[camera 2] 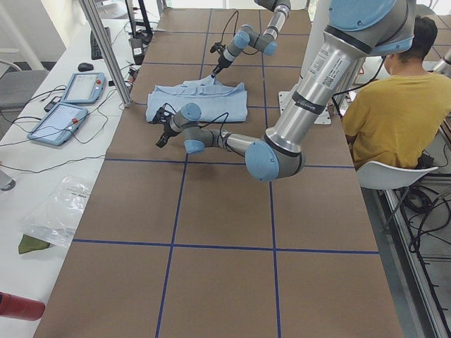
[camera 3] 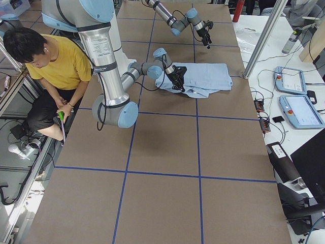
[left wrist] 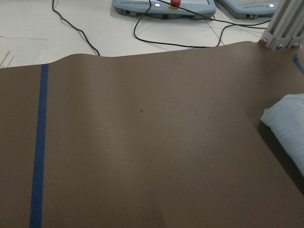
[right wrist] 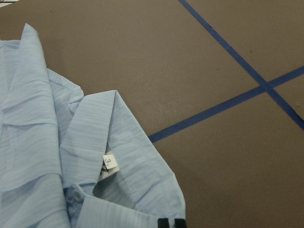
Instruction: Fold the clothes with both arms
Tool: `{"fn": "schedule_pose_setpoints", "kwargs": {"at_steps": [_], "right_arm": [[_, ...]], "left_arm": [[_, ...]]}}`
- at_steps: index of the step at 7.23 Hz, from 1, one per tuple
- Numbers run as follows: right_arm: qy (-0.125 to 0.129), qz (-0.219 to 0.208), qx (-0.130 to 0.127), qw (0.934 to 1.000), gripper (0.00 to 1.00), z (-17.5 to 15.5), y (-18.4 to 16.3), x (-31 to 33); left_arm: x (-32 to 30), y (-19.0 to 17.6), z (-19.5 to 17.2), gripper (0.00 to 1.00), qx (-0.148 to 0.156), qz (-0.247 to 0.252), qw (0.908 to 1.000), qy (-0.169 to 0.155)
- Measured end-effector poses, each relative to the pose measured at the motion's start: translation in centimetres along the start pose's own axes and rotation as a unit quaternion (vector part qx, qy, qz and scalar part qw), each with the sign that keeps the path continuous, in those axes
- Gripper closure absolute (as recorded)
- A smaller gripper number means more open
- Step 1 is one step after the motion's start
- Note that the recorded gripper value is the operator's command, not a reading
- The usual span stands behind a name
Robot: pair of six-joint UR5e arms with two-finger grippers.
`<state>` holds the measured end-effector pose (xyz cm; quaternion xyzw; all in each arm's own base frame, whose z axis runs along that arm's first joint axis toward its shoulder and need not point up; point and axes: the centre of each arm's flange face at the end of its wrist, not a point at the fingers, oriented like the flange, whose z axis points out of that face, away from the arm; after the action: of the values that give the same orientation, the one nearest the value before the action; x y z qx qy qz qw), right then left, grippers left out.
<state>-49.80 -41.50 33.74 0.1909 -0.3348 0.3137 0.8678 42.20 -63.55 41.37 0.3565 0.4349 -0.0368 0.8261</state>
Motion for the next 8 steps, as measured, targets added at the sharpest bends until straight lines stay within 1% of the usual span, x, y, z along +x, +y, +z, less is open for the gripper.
{"fn": "schedule_pose_setpoints", "kwargs": {"at_steps": [1, 3, 4, 5, 6, 7, 8], "right_arm": [[0.001, -0.008, -0.001, 1.0, 0.0, 0.0, 0.0, 0.4], [0.0, -0.029, -0.002, 0.9996, 0.0, -0.2, -0.2, 0.0], [0.0, -0.043, -0.006, 0.999, 0.0, -0.6, -0.9, -1.0], [0.009, -0.051, -0.014, 0.9985, 0.0, -1.3, -1.7, -2.8], [0.028, -0.057, -0.027, 0.9976, 0.0, -2.5, -2.2, -5.0], [0.046, -0.065, -0.047, 0.9958, 0.0, -3.7, -2.2, -6.7], [0.054, -0.077, -0.074, 0.9929, 0.0, -4.4, -1.8, -7.5]], "left_arm": [[0.0, 0.1, -0.2, 0.0, 0.001, 0.0, 1.0, 0.002], [0.6, 0.0, -0.7, 0.0, 0.004, 0.002, 1.0, 0.009], [0.9, -0.1, -1.0, 0.0, 0.006, 0.003, 0.9999, 0.013], [1.5, -0.4, -1.5, 0.0, 0.01, 0.004, 0.9998, 0.019], [2.2, -0.8, -2.1, 0.0, 0.013, 0.006, 0.9995, 0.029], [2.4, -0.5, -2.8, 0.0, 0.013, 0.009, 0.9989, 0.044], [1.5, 0.7, -3.6, 0.0, 0.012, 0.013, 0.9973, 0.071]]}}
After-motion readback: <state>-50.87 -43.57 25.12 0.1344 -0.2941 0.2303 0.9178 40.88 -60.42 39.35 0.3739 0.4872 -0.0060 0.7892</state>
